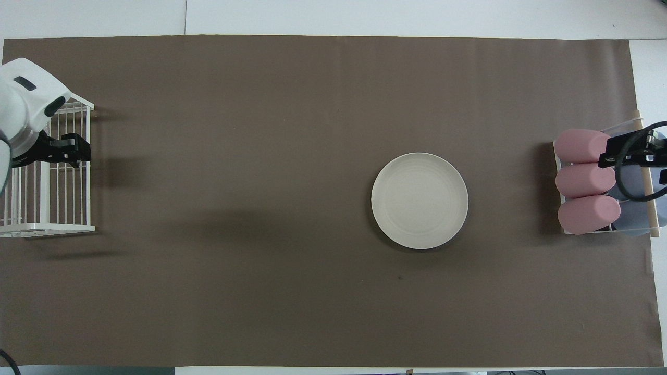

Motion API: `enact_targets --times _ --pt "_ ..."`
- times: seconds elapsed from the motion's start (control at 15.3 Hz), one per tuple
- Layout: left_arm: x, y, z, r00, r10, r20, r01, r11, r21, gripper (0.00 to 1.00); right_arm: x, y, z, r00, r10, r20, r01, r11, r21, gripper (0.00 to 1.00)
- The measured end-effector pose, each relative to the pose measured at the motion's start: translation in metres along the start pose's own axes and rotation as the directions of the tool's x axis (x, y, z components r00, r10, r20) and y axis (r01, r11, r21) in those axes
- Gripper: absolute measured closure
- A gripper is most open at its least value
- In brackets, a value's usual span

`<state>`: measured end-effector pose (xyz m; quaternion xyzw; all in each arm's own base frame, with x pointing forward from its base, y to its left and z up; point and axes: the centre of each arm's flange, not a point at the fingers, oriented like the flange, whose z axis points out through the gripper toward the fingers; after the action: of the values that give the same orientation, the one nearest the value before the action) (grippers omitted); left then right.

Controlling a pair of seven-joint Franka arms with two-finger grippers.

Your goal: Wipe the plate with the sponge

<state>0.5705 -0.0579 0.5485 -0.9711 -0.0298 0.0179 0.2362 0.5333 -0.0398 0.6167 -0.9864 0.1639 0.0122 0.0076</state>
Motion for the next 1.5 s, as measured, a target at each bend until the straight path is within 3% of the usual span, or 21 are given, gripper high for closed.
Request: enact_targets --times 0.13,0.26,0.52,0.92,1.05,1.5 --pt "0.024 0.024 0.032 0.998 0.065 -0.016 -0.062 0.985 0.16 0.0 -0.004 -0.016 0.0 0.997 0.08 0.005 -0.08 0.997 0.01 0.0" --pt "0.046 0.04 0.064 0.992 0.119 -0.029 -0.107 0.957 0.268 0.0 -0.011 -0.036 0.001 0.983 0.183 0.006 -0.183 0.983 0.008 0.0" --pt "0.073 0.06 0.122 0.977 0.215 0.011 -0.197 0.869 0.454 0.0 -0.03 -0.084 0.001 0.895 0.445 0.024 -0.445 0.895 0.017 0.0" --pt "0.083 0.048 0.134 0.979 0.205 0.02 -0.188 0.852 0.489 0.0 -0.06 -0.155 0.005 0.684 0.722 0.102 -0.729 0.678 0.093 0.0" --pt "0.083 0.046 0.135 0.979 0.202 0.021 -0.186 0.852 0.489 0.04 -0.07 -0.177 0.005 0.639 0.762 0.108 -0.769 0.628 0.118 0.0" --pt "0.083 0.047 0.135 0.979 0.202 0.021 -0.186 0.852 0.489 0.82 -0.114 -0.235 0.008 0.586 0.8 0.127 -0.81 0.578 0.098 0.0"
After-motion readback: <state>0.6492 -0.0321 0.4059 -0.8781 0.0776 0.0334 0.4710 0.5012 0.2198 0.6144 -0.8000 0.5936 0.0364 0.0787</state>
